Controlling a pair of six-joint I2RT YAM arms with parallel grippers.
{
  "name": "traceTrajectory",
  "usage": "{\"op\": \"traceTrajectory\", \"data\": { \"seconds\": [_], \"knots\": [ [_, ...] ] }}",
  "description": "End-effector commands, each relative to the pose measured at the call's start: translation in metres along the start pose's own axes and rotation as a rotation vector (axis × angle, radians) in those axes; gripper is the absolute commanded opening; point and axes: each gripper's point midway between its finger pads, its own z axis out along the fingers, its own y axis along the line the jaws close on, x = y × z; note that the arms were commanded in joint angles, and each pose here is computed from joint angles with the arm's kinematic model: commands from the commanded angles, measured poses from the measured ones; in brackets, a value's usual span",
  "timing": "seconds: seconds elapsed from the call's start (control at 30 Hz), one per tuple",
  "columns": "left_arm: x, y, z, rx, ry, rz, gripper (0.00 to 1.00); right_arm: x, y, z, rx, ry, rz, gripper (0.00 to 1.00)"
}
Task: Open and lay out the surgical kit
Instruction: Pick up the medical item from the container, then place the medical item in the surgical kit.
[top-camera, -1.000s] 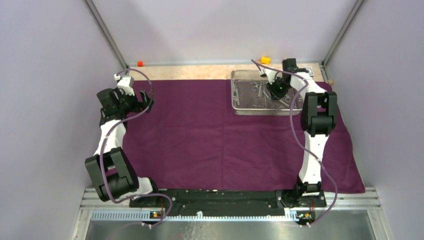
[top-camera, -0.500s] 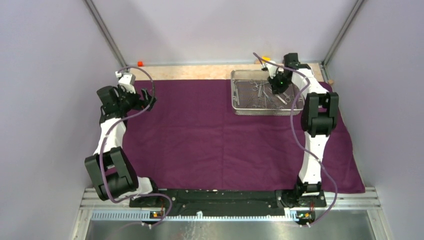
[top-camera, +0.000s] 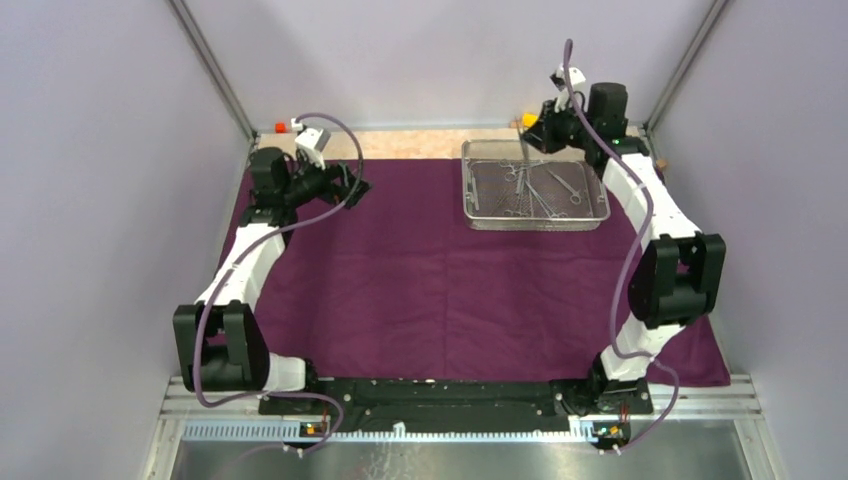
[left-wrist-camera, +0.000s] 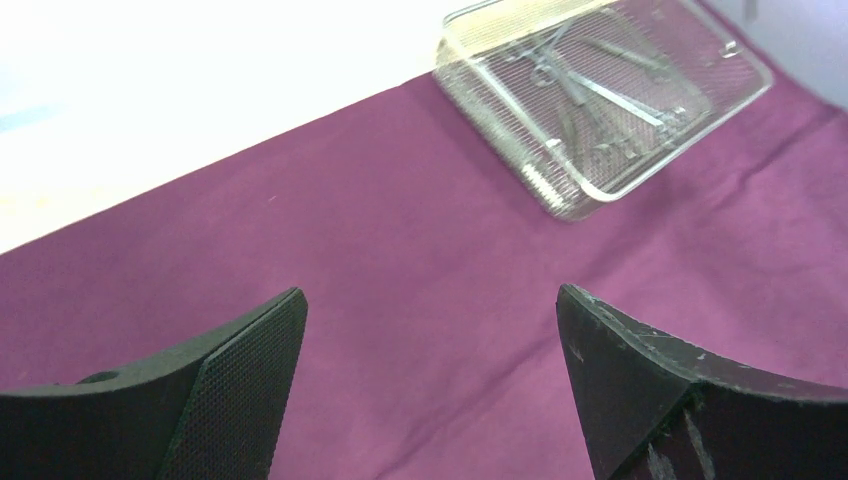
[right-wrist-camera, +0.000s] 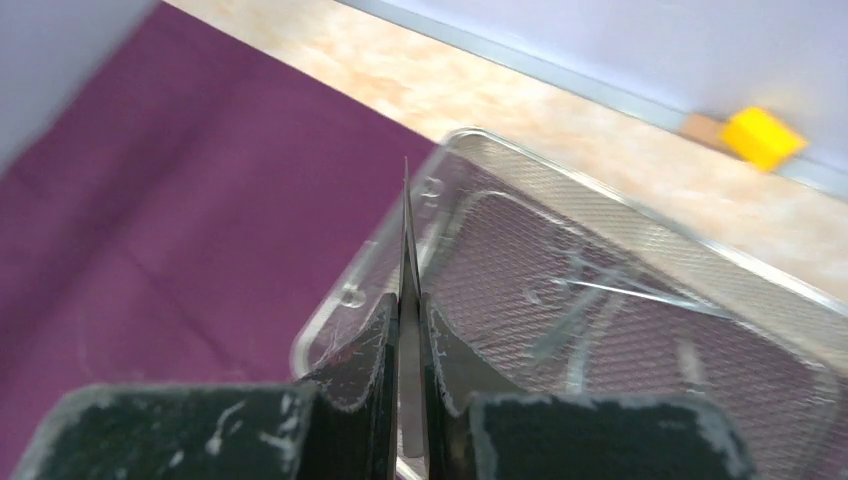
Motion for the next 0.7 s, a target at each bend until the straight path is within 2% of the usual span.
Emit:
{"op": "traceTrajectory", "data": {
  "seconds": [0.0,0.17,0.27,0.5,0.67],
  "knots": [
    [-0.046,-0.032,0.021,0.069,-0.086,-0.051,0.99,-0.022,0.062,0.008,-0.165,-0.175,0.252,0.0],
    [-0.048,-0.071,0.049,0.114,-0.054,-0.095,0.96,-0.001,0.092,0.011,-0.261,-0.2,0.482,0.0],
    [-0.04,-0.097,0.069,0.137,-0.012,-0.107,0.94,0.01,0.107,0.012,-0.294,-0.189,0.56,0.0],
    [-0.015,-0.157,0.117,0.156,0.146,-0.158,0.85,0.025,0.133,0.009,-0.327,-0.169,0.641,0.0],
    [0.006,-0.187,0.144,0.191,0.248,-0.203,0.82,0.023,0.136,0.008,-0.322,-0.174,0.657,0.0]
  ]
}}
